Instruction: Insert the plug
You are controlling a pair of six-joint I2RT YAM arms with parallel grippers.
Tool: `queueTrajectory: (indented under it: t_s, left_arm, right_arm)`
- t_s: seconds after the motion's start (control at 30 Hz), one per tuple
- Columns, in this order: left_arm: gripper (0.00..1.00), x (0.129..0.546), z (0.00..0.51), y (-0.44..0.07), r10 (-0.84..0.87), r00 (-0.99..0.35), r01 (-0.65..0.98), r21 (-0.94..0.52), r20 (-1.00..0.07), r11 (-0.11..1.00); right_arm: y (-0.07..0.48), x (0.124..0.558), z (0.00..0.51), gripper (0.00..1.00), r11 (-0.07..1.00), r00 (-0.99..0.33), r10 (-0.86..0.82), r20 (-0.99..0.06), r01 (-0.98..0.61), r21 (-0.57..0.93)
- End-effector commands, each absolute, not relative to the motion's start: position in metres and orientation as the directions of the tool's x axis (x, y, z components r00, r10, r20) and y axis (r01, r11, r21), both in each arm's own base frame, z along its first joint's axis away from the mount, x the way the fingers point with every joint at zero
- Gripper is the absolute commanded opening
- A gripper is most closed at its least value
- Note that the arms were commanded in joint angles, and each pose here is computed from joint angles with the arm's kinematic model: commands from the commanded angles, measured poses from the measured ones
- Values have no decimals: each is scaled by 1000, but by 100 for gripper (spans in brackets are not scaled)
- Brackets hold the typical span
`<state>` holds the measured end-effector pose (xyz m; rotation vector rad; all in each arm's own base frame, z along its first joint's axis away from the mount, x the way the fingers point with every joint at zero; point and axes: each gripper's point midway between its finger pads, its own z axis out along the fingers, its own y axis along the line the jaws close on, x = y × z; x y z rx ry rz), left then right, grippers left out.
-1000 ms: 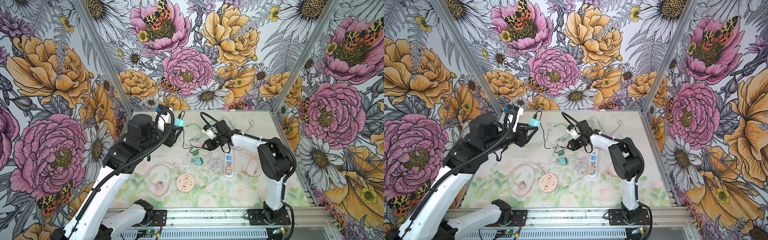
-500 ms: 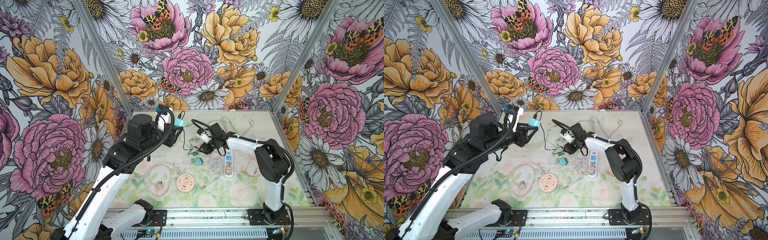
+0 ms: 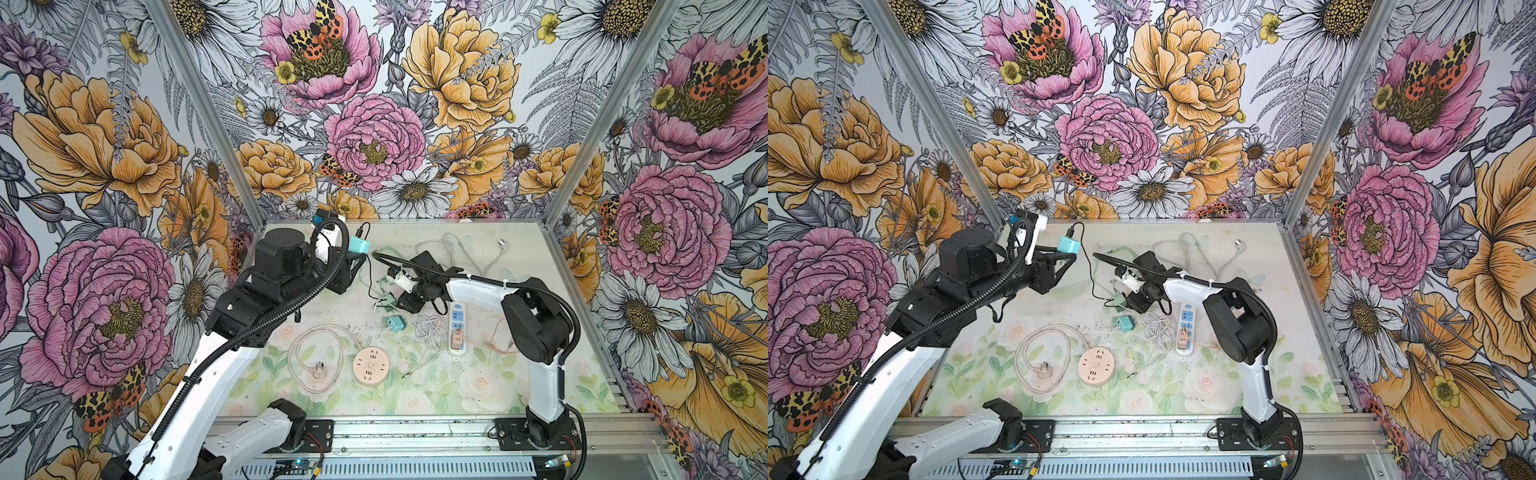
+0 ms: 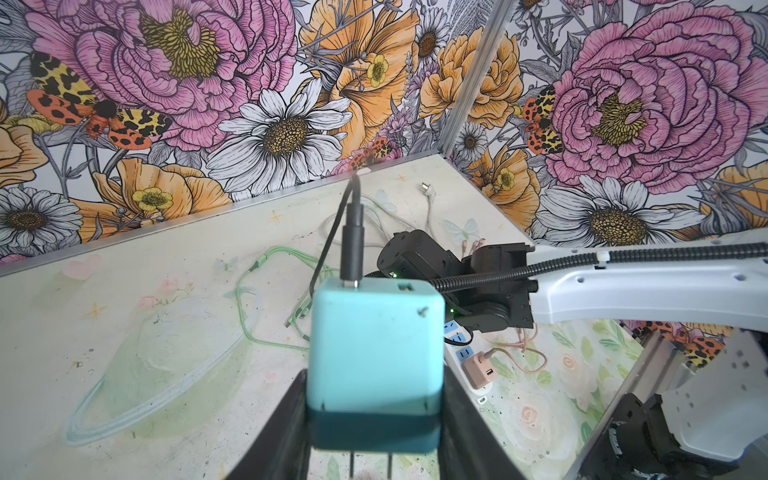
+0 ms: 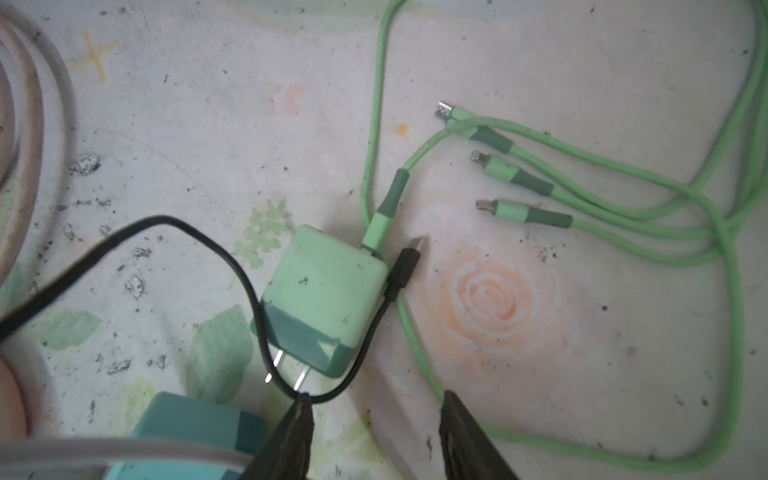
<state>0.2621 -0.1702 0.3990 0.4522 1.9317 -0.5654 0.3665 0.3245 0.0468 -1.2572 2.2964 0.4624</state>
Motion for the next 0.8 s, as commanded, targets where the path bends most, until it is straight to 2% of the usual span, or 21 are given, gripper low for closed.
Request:
queueTrajectory:
  t_s: [0.0,0.2,0.47,0.6,0.77]
  left_arm:
    - [34,261,416,-174,57,-351,567,-164,-935,807]
    - [34,264,413,-175,62,-357,565,-163,-932,809]
    - [34,267,411,-177,71,-361,568,-159,-930,807]
    - [34,271,408,-180,73,-373,569,-166,-925,805]
    - [34,272,409,-181,69,-373,570,-170,-925,804]
  right_arm:
    - [334,367,53,50,459,-390,-713,-582,-888,33]
    - [328,364,51,50,449,-372,-732,-571,-893,7]
    - [333,343,46,49,382,-342,-742,-576,-923,56]
    - [336,349,38,47,394,-334,-756,-563,-919,16]
    - [344,362,47,46,435,-325,-701,-635,-900,-21]
